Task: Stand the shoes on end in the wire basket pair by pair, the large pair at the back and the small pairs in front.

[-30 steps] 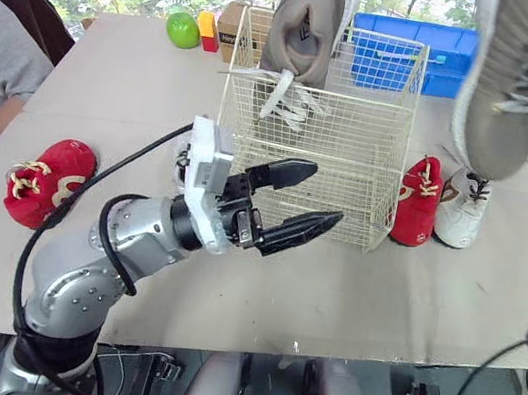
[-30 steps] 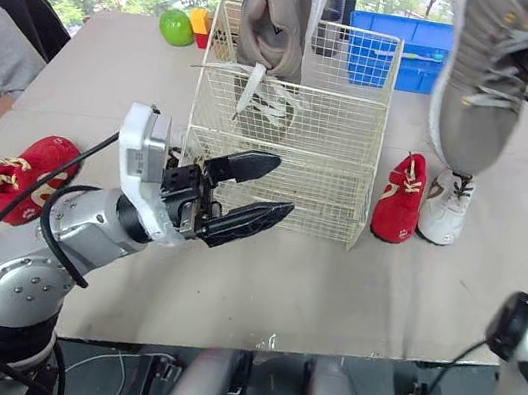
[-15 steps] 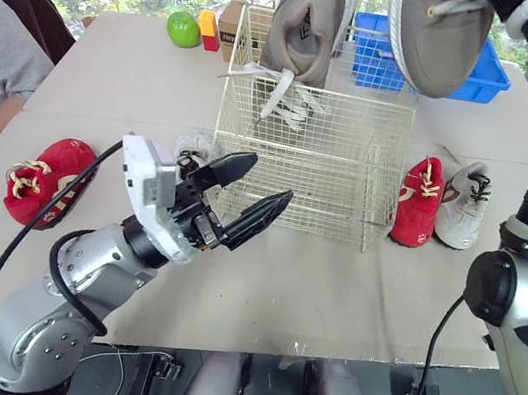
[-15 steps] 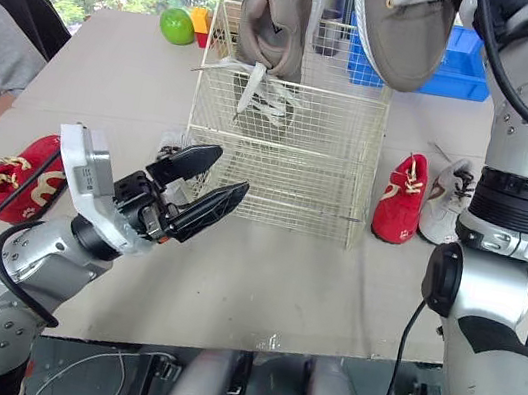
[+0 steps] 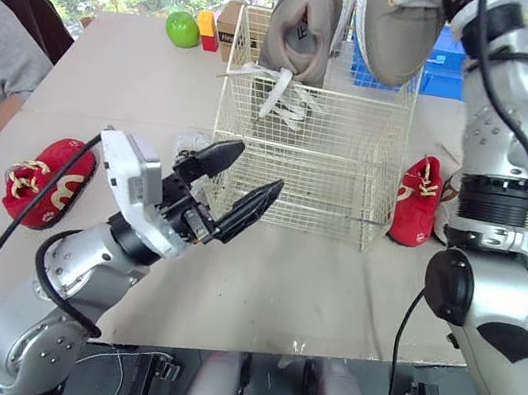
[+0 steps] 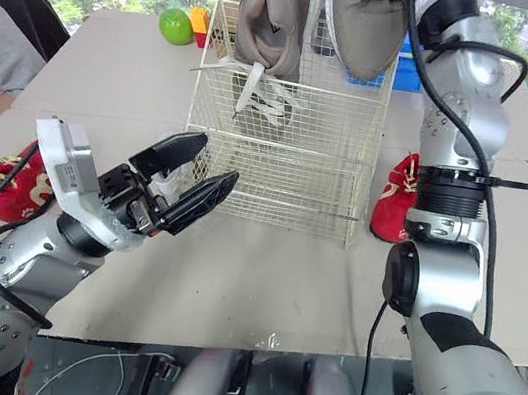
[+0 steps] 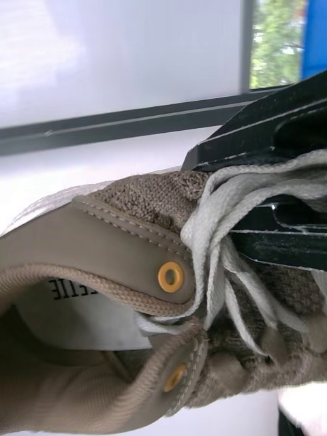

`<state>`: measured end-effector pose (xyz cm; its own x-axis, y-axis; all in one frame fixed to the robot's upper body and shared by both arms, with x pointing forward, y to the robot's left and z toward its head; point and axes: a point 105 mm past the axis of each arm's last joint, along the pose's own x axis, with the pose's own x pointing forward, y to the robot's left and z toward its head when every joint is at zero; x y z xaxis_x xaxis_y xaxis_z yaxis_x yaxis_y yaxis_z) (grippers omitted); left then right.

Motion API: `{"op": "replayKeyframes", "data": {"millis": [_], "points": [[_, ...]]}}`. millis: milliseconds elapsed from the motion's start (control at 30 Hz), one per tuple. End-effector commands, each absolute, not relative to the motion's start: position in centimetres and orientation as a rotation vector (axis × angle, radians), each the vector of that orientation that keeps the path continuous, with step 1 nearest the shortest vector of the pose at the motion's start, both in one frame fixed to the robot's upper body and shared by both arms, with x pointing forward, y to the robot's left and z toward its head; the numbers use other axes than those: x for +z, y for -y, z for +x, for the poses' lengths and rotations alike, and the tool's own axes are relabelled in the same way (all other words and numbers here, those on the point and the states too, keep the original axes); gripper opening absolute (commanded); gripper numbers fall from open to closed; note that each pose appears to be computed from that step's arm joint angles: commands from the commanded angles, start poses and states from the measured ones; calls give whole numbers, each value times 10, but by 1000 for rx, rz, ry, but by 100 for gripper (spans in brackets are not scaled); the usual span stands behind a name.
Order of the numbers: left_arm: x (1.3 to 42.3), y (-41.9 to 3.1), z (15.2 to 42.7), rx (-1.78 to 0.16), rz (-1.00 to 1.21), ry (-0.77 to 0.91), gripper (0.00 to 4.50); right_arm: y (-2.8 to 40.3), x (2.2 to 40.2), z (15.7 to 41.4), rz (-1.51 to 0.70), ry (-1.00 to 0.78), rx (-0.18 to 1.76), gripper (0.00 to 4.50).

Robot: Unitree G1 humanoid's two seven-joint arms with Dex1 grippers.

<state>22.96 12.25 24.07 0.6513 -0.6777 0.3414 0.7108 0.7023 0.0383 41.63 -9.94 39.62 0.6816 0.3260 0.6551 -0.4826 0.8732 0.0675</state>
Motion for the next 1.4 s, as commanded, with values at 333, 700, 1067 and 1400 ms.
{"op": "replayKeyframes", "data": {"millis": [333, 700, 1067, 1400], "points": [[237, -137, 220, -742, -94, 346, 450, 95, 288, 413, 177, 587, 423, 1], [224, -143, 217, -762, -96, 307, 450, 97, 245, 389, 190, 414, 434, 1], [217, -141, 218, -798, -89, 299, 450, 66, 250, 373, -172, 413, 691, 1], [215, -142, 216, -791, -85, 301, 450, 54, 255, 379, -110, 382, 727, 1]]}}
